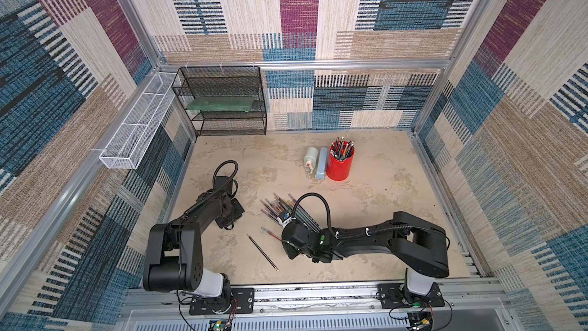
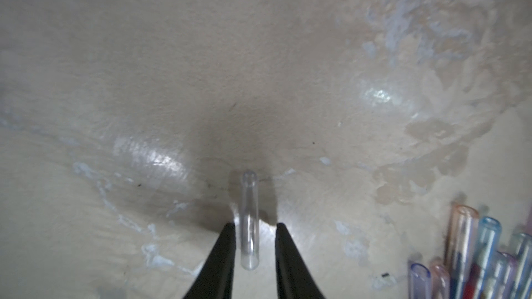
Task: Remove the protective cover of the pencils
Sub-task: Pick up the pencil from the center of the board.
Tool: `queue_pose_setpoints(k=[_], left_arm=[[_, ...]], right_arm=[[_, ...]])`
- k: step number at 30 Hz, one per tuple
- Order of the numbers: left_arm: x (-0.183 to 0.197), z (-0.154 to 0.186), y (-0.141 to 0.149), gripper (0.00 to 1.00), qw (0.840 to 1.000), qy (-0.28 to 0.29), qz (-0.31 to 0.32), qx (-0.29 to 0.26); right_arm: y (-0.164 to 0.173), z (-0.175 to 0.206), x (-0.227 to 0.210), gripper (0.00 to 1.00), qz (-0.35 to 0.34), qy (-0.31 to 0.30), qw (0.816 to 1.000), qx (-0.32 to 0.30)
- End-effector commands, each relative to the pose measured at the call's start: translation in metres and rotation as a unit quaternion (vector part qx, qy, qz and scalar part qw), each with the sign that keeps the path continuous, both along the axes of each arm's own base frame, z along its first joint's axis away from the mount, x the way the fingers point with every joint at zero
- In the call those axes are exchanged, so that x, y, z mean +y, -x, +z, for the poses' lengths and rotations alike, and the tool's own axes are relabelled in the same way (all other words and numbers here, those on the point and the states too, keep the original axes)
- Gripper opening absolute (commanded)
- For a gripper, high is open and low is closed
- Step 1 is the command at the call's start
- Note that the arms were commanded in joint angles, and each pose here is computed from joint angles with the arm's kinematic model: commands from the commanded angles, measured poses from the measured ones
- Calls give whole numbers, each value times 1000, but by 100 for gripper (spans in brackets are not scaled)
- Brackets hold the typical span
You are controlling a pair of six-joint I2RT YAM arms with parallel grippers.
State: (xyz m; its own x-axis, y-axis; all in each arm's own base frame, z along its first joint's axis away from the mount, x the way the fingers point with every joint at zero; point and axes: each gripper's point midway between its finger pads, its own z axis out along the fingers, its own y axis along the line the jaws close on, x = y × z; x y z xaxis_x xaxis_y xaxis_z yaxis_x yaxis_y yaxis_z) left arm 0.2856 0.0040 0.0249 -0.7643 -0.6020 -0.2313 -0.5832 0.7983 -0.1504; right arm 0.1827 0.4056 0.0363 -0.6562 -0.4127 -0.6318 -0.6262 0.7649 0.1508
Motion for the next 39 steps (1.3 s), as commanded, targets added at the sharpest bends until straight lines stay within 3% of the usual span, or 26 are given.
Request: queue_pose_setpoints(k=[1, 12, 26, 29, 32, 35, 39], left_arm=[[0, 4, -2, 30, 1000, -3, -11, -16], [2, 20, 3, 35, 998, -9, -5, -67], [16, 56, 28, 63, 978, -33, 38, -204], [7, 66, 27, 67, 975, -10, 25, -222], [-4, 83, 34, 67, 979, 23, 15, -200], [-25, 93, 40, 62, 978, 90, 17, -185], [-44, 102, 38, 60, 963, 177, 35, -202]], right_arm=[[1, 0, 6, 38, 6, -8, 1000, 0], [10, -18, 5, 33, 9, 26, 1000, 4], [16, -20, 6, 16, 13, 36, 999, 0], [18, -19, 8, 15, 19, 36, 999, 5], [20, -18, 9, 18, 24, 35, 999, 2], [20, -20, 7, 20, 25, 39, 999, 0], [22, -23, 4, 19, 25, 42, 999, -4]])
